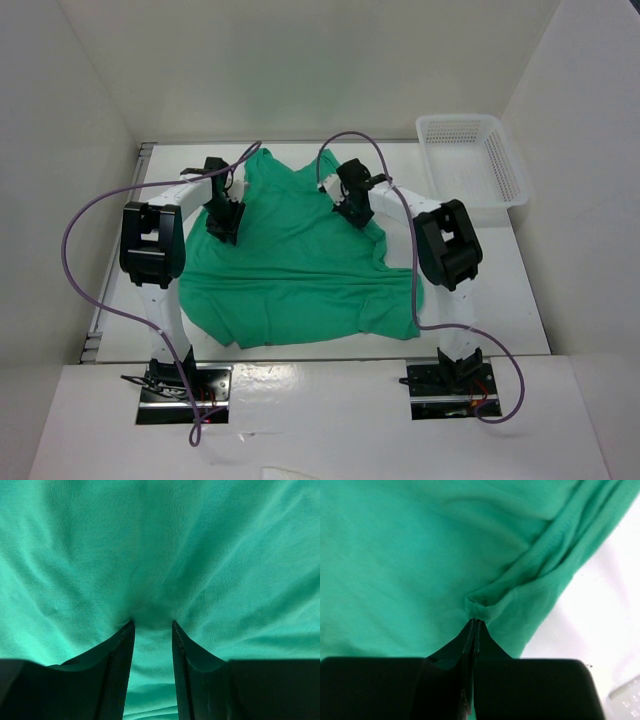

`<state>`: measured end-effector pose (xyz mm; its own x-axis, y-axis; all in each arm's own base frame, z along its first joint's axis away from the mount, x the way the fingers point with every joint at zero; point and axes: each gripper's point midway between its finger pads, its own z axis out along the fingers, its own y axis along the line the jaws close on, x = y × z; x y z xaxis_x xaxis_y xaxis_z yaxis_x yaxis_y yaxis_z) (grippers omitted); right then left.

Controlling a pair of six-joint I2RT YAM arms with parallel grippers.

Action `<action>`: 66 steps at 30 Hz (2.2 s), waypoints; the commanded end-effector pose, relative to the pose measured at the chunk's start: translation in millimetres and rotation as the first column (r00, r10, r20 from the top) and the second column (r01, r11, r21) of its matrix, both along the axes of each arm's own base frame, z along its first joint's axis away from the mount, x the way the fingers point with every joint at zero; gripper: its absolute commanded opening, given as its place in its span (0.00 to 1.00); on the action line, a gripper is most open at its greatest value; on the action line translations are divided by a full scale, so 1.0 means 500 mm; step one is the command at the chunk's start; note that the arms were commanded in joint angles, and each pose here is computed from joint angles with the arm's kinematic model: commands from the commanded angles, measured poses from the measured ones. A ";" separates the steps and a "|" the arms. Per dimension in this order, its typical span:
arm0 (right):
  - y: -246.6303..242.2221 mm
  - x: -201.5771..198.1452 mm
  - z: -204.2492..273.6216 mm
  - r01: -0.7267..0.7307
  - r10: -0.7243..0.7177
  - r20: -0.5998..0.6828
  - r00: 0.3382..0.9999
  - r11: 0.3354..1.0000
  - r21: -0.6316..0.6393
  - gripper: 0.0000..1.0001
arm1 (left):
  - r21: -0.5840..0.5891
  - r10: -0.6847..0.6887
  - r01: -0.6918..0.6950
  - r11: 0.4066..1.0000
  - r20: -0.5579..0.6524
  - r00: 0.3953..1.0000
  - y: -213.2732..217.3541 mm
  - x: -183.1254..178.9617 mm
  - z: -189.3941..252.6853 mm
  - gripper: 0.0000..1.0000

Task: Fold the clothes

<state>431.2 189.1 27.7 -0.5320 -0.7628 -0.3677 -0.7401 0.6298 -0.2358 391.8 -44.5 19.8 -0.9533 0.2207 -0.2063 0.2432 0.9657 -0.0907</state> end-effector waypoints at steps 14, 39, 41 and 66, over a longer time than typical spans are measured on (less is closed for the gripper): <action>-0.225 0.126 0.172 0.271 -0.289 0.223 0.931 0.957 0.108 0.00 | -0.049 -0.014 0.014 0.999 -0.011 1.000 -0.015 -0.004 -0.003 0.43; -0.414 0.185 0.112 0.538 -0.515 0.302 0.803 0.843 0.007 0.00 | -0.065 -0.027 0.025 0.998 -0.029 0.999 -0.020 -0.011 -0.009 0.42; -0.421 0.184 0.110 0.549 -0.521 0.315 0.794 0.836 -0.003 0.00 | -0.065 -0.027 0.025 0.998 -0.029 0.999 -0.020 -0.011 -0.009 0.42; -0.121 0.010 0.261 0.270 -0.308 0.150 0.939 0.935 0.231 0.72 | 0.001 -0.024 0.025 1.000 0.329 0.944 0.070 0.163 0.135 0.38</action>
